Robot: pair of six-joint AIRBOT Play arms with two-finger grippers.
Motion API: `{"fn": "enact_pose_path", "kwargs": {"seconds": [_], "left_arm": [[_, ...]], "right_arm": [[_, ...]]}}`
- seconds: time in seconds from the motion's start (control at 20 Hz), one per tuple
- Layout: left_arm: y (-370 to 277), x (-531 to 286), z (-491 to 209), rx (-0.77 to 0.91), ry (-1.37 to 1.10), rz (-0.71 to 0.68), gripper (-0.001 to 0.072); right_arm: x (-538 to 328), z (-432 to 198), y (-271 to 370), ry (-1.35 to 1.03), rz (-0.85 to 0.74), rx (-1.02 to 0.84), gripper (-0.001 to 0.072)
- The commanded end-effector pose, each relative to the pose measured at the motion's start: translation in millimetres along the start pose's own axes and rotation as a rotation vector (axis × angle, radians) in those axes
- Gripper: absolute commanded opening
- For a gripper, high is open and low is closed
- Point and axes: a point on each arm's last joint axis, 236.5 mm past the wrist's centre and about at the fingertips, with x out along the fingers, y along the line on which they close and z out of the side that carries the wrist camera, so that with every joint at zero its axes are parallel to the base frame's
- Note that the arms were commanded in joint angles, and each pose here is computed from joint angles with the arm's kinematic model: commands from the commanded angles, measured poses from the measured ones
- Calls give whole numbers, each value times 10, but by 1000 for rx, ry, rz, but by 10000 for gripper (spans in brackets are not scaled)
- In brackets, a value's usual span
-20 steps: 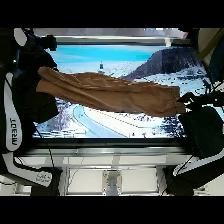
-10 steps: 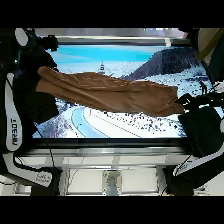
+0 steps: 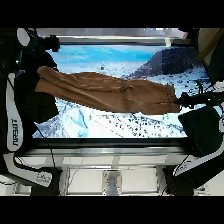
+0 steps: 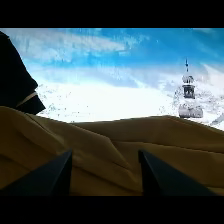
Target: Fold the clothes and pants, and hang the long-sleeved shirts on hangers.
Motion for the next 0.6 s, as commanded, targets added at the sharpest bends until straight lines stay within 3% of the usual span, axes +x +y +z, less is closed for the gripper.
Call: {"fn": "enact_pose_path", "kwargs": {"seconds": [0.0,0.05,0.1,0.15,0.2,0.25,0.55], "left_arm": [[-187,1,-14,18,2,-29,399],[-291,13,-32,29,6,-43,399],[-399,38,-71,41,17,-58,347],[-534,74,-160,60,46,-74,146],[-692,121,-282,93,85,-98,41],[-926,163,-424,127,128,-148,12],[-2573,259,-1301,248,309,-496,11]], "right_arm": [[-204,21,210,-28,14,-40,20],[-331,71,286,-59,4,-62,20],[-507,130,375,-94,-6,-89,20],[-674,186,480,-128,-13,-117,20],[-842,232,618,-159,-21,-156,20],[-999,274,744,-190,-31,-185,19],[-1302,333,1881,-247,80,-369,19]]}}
